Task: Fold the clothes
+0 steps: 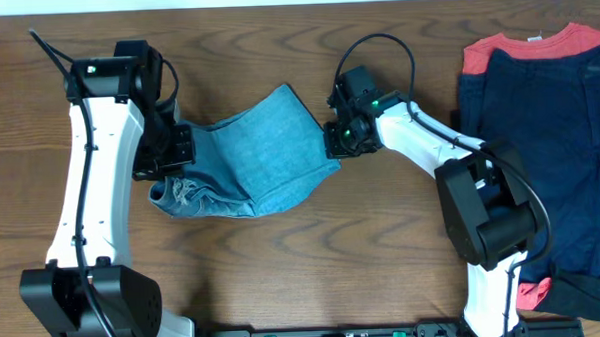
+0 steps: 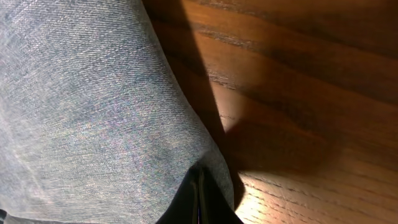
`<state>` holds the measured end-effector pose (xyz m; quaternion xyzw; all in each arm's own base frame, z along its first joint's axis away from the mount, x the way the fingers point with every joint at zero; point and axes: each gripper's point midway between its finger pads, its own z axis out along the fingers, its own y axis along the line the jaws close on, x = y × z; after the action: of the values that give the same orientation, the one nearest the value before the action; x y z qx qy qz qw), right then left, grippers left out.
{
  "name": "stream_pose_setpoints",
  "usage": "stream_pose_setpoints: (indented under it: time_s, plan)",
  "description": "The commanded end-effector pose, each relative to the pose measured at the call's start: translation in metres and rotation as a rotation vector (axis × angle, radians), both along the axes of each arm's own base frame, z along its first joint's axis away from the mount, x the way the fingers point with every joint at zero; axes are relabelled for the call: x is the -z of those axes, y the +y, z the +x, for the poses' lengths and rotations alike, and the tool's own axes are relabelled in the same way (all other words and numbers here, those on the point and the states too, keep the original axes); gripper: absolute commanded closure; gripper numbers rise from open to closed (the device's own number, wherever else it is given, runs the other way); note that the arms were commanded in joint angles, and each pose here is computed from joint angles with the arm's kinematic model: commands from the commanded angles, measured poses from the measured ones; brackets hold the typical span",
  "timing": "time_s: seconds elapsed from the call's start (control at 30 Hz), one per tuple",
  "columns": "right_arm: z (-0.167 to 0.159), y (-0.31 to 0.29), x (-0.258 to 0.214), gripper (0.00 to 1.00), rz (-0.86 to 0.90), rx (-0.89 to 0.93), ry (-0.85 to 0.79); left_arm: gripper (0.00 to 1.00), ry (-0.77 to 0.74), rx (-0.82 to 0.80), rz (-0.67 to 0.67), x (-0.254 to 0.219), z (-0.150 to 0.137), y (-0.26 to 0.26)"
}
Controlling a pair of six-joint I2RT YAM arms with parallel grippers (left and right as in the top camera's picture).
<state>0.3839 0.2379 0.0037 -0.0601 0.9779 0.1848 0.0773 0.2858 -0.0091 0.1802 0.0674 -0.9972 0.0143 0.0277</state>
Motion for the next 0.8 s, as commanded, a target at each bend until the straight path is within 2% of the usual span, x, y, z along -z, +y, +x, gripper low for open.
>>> stream_pose_setpoints:
  time_s: [0.0, 0.33, 0.5, 0.57, 0.6, 0.63, 0.67, 0.77]
  plan:
    - [-0.019, -0.005, 0.033, 0.99, -0.071, 0.036, 0.101, 0.94, -0.076, 0.003, -0.038, -0.010, 0.013, -0.018]
    - [-0.019, -0.026, 0.039, 0.99, -0.135, 0.083, 0.123, 0.94, -0.250, 0.012, -0.074, -0.008, 0.059, -0.073]
    - [-0.021, -0.029, 0.040, 0.99, -0.142, 0.070, 0.129, 0.93, -0.264, 0.023, -0.094, 0.013, 0.080, -0.102]
    - [-0.022, -0.029, 0.040, 0.99, -0.144, 0.064, 0.131, 0.85, -0.258, 0.046, -0.097, 0.026, 0.087, -0.116]
    - [-0.022, -0.029, 0.040, 0.99, -0.145, 0.065, 0.133, 0.75, -0.257, 0.059, -0.099, 0.032, 0.091, -0.123]
    - [-0.023, -0.029, 0.040, 0.99, -0.146, 0.065, 0.135, 0.59, -0.257, 0.075, -0.106, 0.040, 0.095, -0.131]
    - [-0.023, -0.030, 0.040, 0.99, -0.147, 0.065, 0.137, 0.49, -0.257, 0.089, -0.120, 0.046, 0.098, -0.140]
    - [-0.024, -0.031, 0.040, 0.98, -0.149, 0.066, 0.140, 0.33, -0.258, 0.133, -0.197, 0.055, 0.102, -0.170]
